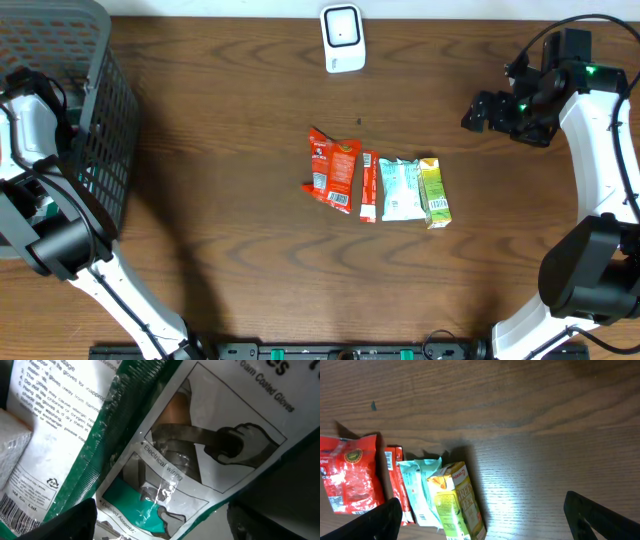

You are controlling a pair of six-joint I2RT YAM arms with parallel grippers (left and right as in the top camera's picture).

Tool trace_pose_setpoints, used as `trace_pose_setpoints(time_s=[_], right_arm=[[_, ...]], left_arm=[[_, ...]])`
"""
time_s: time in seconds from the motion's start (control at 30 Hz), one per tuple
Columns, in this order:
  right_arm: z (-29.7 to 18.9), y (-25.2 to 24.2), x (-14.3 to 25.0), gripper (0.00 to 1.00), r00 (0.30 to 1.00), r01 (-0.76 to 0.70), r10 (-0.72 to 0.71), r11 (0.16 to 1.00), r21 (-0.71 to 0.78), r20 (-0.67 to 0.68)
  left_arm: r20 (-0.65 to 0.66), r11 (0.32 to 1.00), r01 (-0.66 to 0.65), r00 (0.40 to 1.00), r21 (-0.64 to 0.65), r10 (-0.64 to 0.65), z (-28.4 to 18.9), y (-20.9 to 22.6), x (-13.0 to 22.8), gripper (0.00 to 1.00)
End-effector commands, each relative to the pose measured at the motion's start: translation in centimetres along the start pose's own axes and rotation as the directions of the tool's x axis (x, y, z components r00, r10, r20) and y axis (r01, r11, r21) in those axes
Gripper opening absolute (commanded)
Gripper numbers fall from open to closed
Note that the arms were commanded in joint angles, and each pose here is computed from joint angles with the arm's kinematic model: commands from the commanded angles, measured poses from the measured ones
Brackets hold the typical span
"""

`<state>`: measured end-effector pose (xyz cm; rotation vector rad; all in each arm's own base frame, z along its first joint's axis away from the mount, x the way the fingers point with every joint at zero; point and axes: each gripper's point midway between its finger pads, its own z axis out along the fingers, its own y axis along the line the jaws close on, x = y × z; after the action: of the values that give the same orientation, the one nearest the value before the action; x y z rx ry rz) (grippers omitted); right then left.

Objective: Scan the item barcode
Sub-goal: 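Grasp the green-white 3M gloves pack in the basket with the left gripper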

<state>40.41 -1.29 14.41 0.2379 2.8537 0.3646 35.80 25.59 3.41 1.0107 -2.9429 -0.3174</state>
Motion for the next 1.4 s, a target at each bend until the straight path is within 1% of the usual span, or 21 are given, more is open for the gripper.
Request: trace_pose_setpoints(time_s=[0.0, 0.07, 0.1, 0.2, 0.27, 0.3, 0.33, 0.37, 0.4, 0.53, 0.67, 0.83, 0.93, 1.17, 1.2, 1.23, 1.27, 1.33, 1.37], right_arm=[[-0.4, -0.2, -0.2, 0.99, 1.0, 0.007, -0.007, 1.0, 0.006, 0.012], [-0.4, -0.2, -0.2, 0.99, 1.0, 0.007, -0.007, 1.0, 0.006, 0.012], [-0.4, -0.2, -0.2, 0.99, 1.0, 0.007, -0.007, 1.0, 0.006, 0.012], [-0.4, -0.2, -0.2, 0.99, 1.0, 0.007, -0.007, 1.0, 0.006, 0.012], [-0.4, -0.2, -0.2, 0.99, 1.0, 0.007, -0.007, 1.0, 0.006, 0.012], [-0.4, -0.2, -0.2, 0.99, 1.0, 0.007, -0.007, 1.0, 0.006, 0.012], [-0.4, -0.2, -0.2, 0.99, 1.0, 0.007, -0.007, 1.0, 0.006, 0.012], [-0.4, -0.2, -0.2, 0.99, 1.0, 0.007, -0.007, 1.0, 0.006, 0.012], [-0.4, -0.2, -0.2, 0.99, 1.0, 0.007, -0.007, 1.0, 0.006, 0.012], [-0.4, -0.2, -0.2, 0.99, 1.0, 0.007, -0.007, 1.0, 0.006, 0.012], [-0.4, -0.2, -0.2, 0.99, 1.0, 0.007, -0.007, 1.0, 0.006, 0.012], [-0.4, -0.2, -0.2, 0.99, 1.0, 0.007, -0.007, 1.0, 0.006, 0.012], [-0.4, -0.2, -0.2, 0.99, 1.0, 0.007, -0.007, 1.0, 0.006, 0.012], [-0.4, -0.2, -0.2, 0.99, 1.0, 0.007, -0.007, 1.0, 0.006, 0.012], [-0.4, -0.2, -0.2, 0.99, 1.0, 0.007, -0.007, 1.0, 0.006, 0.012], [-0.4, -0.2, -0.2, 0.99, 1.0, 0.007, -0.007, 1.0, 0.006, 0.012], [-0.4, -0.2, -0.2, 0.99, 1.0, 0.007, -0.007, 1.0, 0.006, 0.012], [-0.4, -0.2, -0.2, 0.99, 1.0, 0.007, -0.007, 1.0, 0.006, 0.012], [-0.4, -0.2, -0.2, 0.99, 1.0, 0.007, -0.007, 1.0, 0.006, 0.012]], left_arm=[[-0.053, 0.997, 0.05, 0.997, -0.057, -0.053, 2.0, 1.5, 1.4, 0.76], [-0.062, 0.995, 0.078, 0.995, -0.06, -0.082, 2.5, 1.8, 1.7, 0.7], [-0.066, 0.994, 0.09, 0.993, -0.061, -0.095, 2.7, 2.0, 1.9, 0.62], [-0.074, 0.993, 0.109, 0.991, -0.053, -0.113, 3.5, 2.1, 2.3, 0.57], [-0.078, 0.993, 0.115, 0.99, -0.006, -0.115, 3.9, 1.3, 2.4, 0.52], [-0.079, 0.993, 0.117, 0.99, 0.017, -0.115, 4.0, 0.9, 2.4, 0.37], [-0.084, 0.991, 0.121, 0.99, 0.064, -0.115, 3.9, 0.0, 2.3, 0.1], [-0.086, 0.989, 0.122, 0.99, 0.087, -0.114, 3.8, -0.4, 2.3, 0.07], [-0.084, 0.987, 0.123, 0.99, 0.106, -0.115, 3.6, -0.7, 2.1, 0.07], [-0.05, 0.984, 0.126, 0.991, 0.127, -0.121, 1.6, -0.6, 1.0, 0.07], [0.058, 0.978, 0.138, 0.987, 0.157, -0.149, -2.8, 0.1, -0.4, 0.07], [0.214, 0.951, 0.118, 0.96, 0.286, -0.183, -9.5, -0.4, -1.8, 0.07], [0.26, 0.938, 0.102, 0.946, 0.332, -0.195, -11.9, -0.6, -2.0, 0.07], [0.262, 0.934, 0.113, 0.942, 0.338, -0.209, -12.3, -0.5, -1.9, 0.07], [0.262, 0.935, 0.113, 0.942, 0.337, -0.208, -12.3, -0.5, -1.9, 0.09], [0.259, 0.935, 0.113, 0.943, 0.337, -0.208, -12.2, -0.5, -1.8, 0.31], [0.253, 0.935, 0.114, 0.945, 0.335, -0.206, -11.9, -0.6, -1.7, 0.51], [0.241, 0.943, 0.096, 0.954, 0.319, -0.178, -10.7, -0.7, -1.3, 0.71], [0.236, 0.946, 0.083, 0.958, 0.312, -0.162, -10.0, -0.8, -1.2, 0.75]])
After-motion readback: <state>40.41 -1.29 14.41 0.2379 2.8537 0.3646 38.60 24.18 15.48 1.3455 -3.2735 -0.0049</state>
